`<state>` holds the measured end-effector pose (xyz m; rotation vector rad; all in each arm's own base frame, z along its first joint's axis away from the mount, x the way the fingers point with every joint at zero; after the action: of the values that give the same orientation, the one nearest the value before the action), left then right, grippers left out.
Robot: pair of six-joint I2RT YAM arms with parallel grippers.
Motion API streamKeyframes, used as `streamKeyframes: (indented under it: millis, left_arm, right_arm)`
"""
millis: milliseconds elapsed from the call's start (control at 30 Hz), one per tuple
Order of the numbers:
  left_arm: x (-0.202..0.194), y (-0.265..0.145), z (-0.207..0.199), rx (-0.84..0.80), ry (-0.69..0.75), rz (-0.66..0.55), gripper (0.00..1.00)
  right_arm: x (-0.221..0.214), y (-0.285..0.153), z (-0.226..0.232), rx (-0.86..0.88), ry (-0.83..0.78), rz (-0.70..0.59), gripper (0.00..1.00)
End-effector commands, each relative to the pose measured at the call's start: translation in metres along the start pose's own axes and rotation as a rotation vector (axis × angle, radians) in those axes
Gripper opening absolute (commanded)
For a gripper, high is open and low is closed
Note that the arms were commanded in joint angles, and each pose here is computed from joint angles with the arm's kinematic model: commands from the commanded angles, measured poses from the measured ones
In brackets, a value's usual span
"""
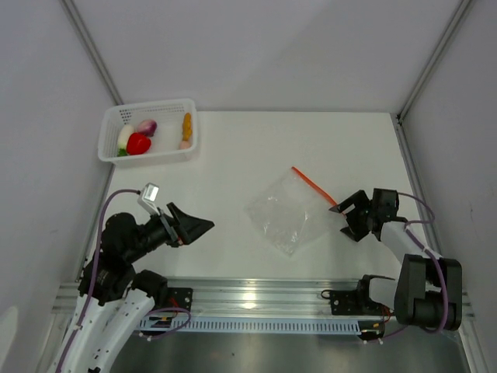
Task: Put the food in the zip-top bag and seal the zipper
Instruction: Pick up the zipper food storage bag at the center of the board.
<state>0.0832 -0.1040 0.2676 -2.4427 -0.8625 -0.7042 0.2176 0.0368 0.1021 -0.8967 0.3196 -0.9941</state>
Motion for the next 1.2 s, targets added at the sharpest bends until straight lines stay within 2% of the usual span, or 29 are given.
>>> streamKeyframes:
  millis: [0, 267, 300, 367, 400, 467, 533, 567, 600, 633, 767, 900, 933, 967, 1000, 1067, 1100, 1167]
  left_arm:
    - [0.007, -0.004, -0.013, -0.057, 0.055, 0.006, 0.99]
    - [0.007, -0.004, -0.016, -0.085, 0.073, 0.015, 0.99]
    - [0.007, -0.003, -0.016, -0.085, 0.073, 0.015, 0.98]
    - [0.007, -0.003, -0.016, -0.088, 0.074, 0.023, 0.96]
    - [0.007, -0.003, -0.016, -0.089, 0.078, 0.024, 0.95]
    - [0.007, -0.002, -0.015, -0.087, 0.082, 0.032, 0.93]
    - [0.006, -0.001, -0.015, -0.085, 0.080, 0.043, 0.91]
    - [0.006, 0.000, -0.013, -0.080, 0.077, 0.051, 0.91]
    - [0.006, 0.001, -0.014, -0.082, 0.074, 0.055, 0.90]
    - [0.006, 0.001, -0.014, -0.085, 0.075, 0.058, 0.88]
    - [0.007, 0.005, -0.014, -0.089, 0.067, 0.066, 0.82]
    - [0.010, 0.009, -0.013, -0.050, 0.056, 0.095, 0.83]
    - [0.010, 0.010, -0.012, -0.038, 0.051, 0.108, 0.83]
    - [0.012, 0.010, -0.014, -0.037, 0.055, 0.109, 0.83]
    - [0.013, 0.011, -0.014, -0.027, 0.050, 0.113, 0.82]
    - [0.014, 0.014, -0.012, -0.002, 0.029, 0.121, 0.78]
    - [0.015, 0.015, -0.010, 0.025, 0.019, 0.116, 0.73]
    - [0.016, 0.018, -0.009, 0.040, -0.001, 0.117, 0.70]
  right_arm:
    - [0.004, 0.012, 0.004, 0.072, -0.016, 0.017, 0.86]
    - [0.001, 0.035, -0.002, 0.175, -0.013, 0.028, 0.67]
    - [-0.001, 0.039, -0.004, 0.175, -0.013, 0.048, 0.60]
    - [0.001, 0.043, -0.002, 0.205, -0.036, 0.046, 0.51]
    - [0.000, 0.046, -0.003, 0.210, -0.039, 0.059, 0.41]
    - [0.002, 0.047, 0.004, 0.265, -0.069, 0.066, 0.28]
    - [0.004, 0.046, 0.013, 0.317, -0.102, 0.080, 0.24]
    - [0.005, 0.046, 0.017, 0.334, -0.116, 0.086, 0.17]
    - [0.006, 0.045, 0.021, 0.353, -0.144, 0.090, 0.05]
    - [0.009, 0.043, 0.030, 0.379, -0.167, 0.096, 0.00]
    - [0.006, 0.029, 0.061, 0.450, -0.282, 0.101, 0.00]
    - [-0.020, -0.003, 0.099, 0.482, -0.474, 0.103, 0.00]
    - [-0.038, -0.012, 0.108, 0.505, -0.575, 0.116, 0.00]
    - [-0.045, -0.030, 0.120, 0.543, -0.631, 0.083, 0.00]
    - [-0.051, -0.039, 0.123, 0.506, -0.660, 0.067, 0.00]
    - [-0.078, -0.063, 0.131, 0.564, -0.775, 0.069, 0.00]
    - [-0.083, -0.070, 0.131, 0.538, -0.802, 0.039, 0.00]
    - [-0.104, -0.085, 0.131, 0.562, -0.921, 0.027, 0.00]
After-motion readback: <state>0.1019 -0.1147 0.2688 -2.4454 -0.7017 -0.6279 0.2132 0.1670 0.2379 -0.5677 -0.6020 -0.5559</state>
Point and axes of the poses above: each gripper's point midway between its finger pads, its own y axis out along the fingers, its own z axis along the line the jaws close on, x = y × z, the point moved 8 cm from there along -y, back along the fingers, and after that the axes turned 2 degrees about y, right-handed, at the moved point
